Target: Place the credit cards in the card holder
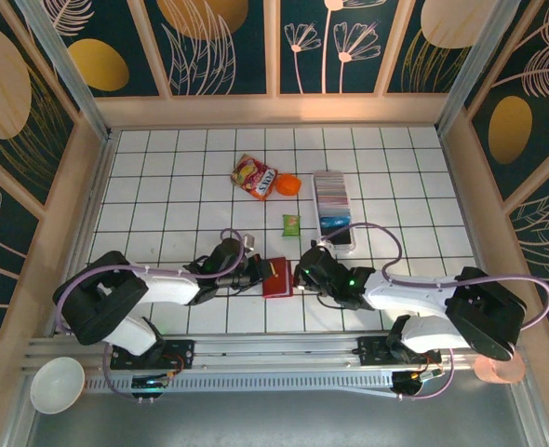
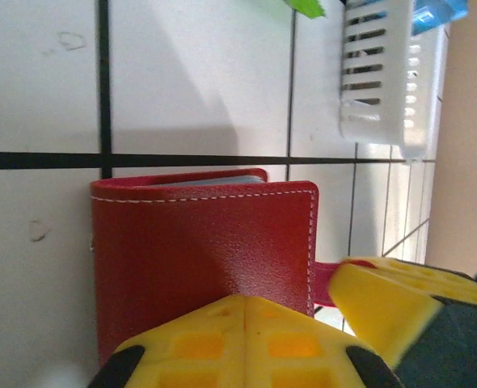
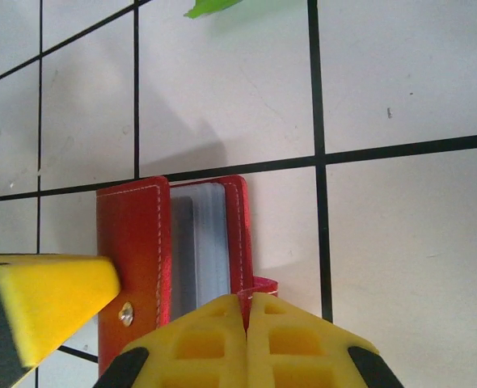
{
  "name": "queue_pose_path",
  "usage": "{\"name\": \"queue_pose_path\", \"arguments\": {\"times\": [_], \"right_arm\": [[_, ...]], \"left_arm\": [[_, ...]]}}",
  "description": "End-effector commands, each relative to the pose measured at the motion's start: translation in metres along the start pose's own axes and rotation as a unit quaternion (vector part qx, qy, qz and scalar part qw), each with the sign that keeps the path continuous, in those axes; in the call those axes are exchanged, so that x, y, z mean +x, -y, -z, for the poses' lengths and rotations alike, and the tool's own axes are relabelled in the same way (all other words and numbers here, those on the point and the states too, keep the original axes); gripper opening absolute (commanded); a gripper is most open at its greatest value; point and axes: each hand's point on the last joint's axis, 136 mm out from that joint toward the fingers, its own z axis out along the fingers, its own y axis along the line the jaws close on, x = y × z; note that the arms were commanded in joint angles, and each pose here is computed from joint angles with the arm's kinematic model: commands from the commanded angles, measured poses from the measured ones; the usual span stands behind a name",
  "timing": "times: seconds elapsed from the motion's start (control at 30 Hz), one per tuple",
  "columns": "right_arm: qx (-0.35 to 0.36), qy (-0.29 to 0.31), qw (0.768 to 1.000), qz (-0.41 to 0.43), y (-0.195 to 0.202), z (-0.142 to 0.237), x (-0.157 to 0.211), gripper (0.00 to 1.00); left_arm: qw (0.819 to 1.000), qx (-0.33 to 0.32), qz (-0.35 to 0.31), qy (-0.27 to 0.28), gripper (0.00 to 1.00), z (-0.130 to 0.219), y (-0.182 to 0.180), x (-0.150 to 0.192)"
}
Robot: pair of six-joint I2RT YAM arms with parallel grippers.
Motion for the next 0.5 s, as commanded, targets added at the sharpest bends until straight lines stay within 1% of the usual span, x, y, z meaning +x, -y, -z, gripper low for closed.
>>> {"name": "queue_pose_path", "arguments": {"times": [0.0,0.13,0.33,0.47], "right_arm": [[0.008,0.017,1.0,-0.002,0.004,0.004,-0.005,0.0],[-0.012,0.012,1.0,0.0,-0.007,0.001,-0.006,0.0],[-0.073,-0.007,0.997,-0.017,-0.034,-0.004,-0.005,0.0],[-0.098,-0.017,0.994,-0.035,-0.045,-0.008,-0.004,0.0]], "left_arm": [[0.998,-0.058,0.004,0.012,0.0,-0.002,-0.03,0.0],[0.997,-0.081,0.004,0.006,0.0,-0.003,-0.046,0.005],[0.995,-0.097,-0.008,0.004,0.0,-0.004,-0.047,0.006],[0.993,-0.117,-0.013,0.009,0.0,-0.004,-0.053,0.005]]}}
